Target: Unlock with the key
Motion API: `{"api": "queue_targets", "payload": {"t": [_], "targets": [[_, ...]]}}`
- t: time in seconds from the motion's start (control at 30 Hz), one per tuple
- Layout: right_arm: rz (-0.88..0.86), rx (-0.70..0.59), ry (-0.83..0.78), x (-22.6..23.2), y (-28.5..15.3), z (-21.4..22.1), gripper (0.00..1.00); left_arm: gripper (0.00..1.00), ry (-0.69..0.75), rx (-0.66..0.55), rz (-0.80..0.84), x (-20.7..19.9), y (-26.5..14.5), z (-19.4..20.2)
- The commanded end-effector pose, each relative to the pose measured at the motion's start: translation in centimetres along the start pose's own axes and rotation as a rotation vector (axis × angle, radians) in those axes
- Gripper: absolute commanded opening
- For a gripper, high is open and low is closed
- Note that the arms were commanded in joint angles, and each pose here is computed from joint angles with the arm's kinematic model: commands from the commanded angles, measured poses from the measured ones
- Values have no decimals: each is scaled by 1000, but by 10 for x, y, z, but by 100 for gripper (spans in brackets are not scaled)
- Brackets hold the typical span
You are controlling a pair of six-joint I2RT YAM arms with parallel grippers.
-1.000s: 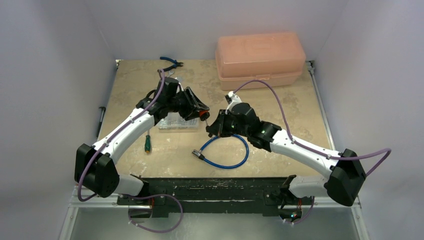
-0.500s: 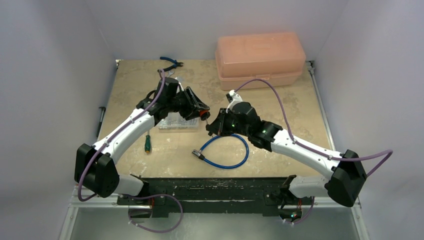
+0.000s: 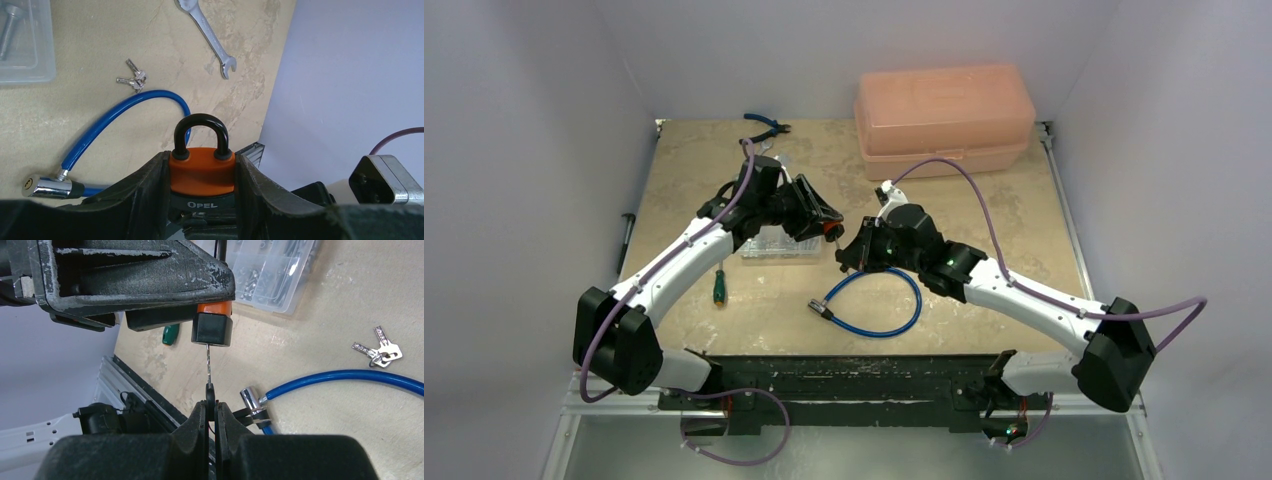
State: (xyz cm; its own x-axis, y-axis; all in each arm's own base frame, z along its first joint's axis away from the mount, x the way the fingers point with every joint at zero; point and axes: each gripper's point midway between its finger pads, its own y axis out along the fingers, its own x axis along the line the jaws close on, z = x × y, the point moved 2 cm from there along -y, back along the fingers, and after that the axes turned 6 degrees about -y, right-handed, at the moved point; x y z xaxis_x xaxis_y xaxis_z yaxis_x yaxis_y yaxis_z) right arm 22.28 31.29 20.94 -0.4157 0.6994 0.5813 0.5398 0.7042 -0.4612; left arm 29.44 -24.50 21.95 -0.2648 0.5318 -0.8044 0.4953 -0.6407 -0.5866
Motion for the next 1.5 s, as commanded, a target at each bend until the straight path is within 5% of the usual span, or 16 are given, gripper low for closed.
{"api": "queue_targets", "payload": {"t": [0.0,1.47], "targets": [[-28,-57,10,12,-1,-16,0,0,27,-29,104,-24,-14,-4],[0,-58,-21,13,3,-25,0,0,50,-57,142,-32,-16,-9]]}}
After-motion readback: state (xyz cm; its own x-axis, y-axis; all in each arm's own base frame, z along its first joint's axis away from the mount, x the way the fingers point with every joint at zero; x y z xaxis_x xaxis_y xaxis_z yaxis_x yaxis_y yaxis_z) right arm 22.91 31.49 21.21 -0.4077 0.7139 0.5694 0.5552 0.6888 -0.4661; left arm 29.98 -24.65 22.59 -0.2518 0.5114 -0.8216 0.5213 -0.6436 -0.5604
